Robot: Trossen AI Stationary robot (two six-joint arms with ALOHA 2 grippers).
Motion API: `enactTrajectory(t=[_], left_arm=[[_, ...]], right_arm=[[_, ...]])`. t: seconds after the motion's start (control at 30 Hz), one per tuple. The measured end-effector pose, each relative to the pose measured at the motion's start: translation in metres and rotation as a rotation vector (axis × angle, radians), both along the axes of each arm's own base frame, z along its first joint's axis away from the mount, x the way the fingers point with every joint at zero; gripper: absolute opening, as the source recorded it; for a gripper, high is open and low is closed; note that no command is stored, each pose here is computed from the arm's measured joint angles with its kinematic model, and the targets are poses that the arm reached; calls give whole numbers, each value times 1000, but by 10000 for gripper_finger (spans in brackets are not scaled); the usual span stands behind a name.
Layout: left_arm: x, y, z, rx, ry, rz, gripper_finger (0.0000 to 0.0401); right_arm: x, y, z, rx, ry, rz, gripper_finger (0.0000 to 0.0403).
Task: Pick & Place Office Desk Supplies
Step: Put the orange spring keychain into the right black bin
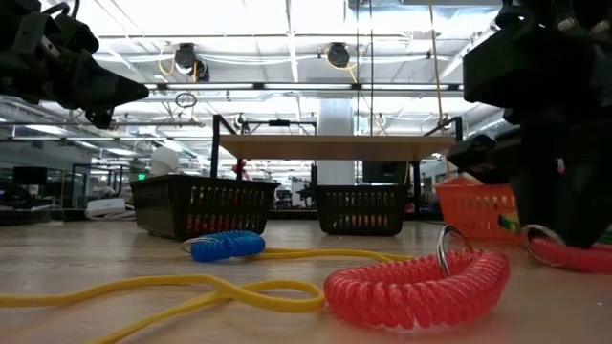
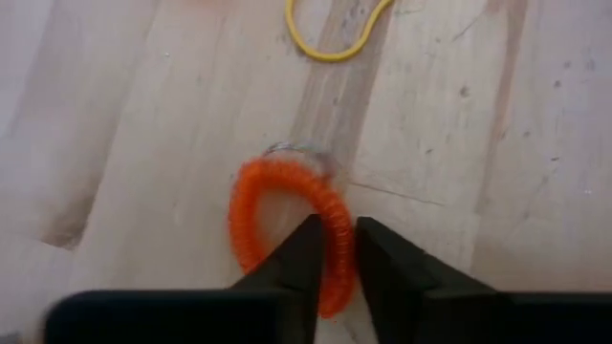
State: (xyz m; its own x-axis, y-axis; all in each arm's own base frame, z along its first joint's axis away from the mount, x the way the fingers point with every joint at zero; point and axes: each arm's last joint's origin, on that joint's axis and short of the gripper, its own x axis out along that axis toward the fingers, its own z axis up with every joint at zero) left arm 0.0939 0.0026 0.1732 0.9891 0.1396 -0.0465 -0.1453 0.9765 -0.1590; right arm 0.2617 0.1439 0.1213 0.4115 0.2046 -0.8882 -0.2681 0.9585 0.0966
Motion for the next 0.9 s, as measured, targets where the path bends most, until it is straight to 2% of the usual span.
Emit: enactTrajectory(t=[0.1,0.27,0.53,0.67,0.77,0.9], left_arm=[[0,0,0,-4,-1,0,4],[0,0,0,-19,-3,1,9],[0,0,0,-26,-4,-3,16],[0,0,0,-25,-3,-3,5],[0,0,0,-25,-4,-3,3],[0,0,0,-25,-3,-3,15]], right_arm=[[-1,0,5,10,-16,-1,14],[-4,-3,23,19,-79,-25,27],[-9,-7,63,54,-241,-13,8],[-17,-10,95,84,-398,29,8],[-28,-14,127,178,-608,110,8],[-47,-37,152,244,-786,78,8]])
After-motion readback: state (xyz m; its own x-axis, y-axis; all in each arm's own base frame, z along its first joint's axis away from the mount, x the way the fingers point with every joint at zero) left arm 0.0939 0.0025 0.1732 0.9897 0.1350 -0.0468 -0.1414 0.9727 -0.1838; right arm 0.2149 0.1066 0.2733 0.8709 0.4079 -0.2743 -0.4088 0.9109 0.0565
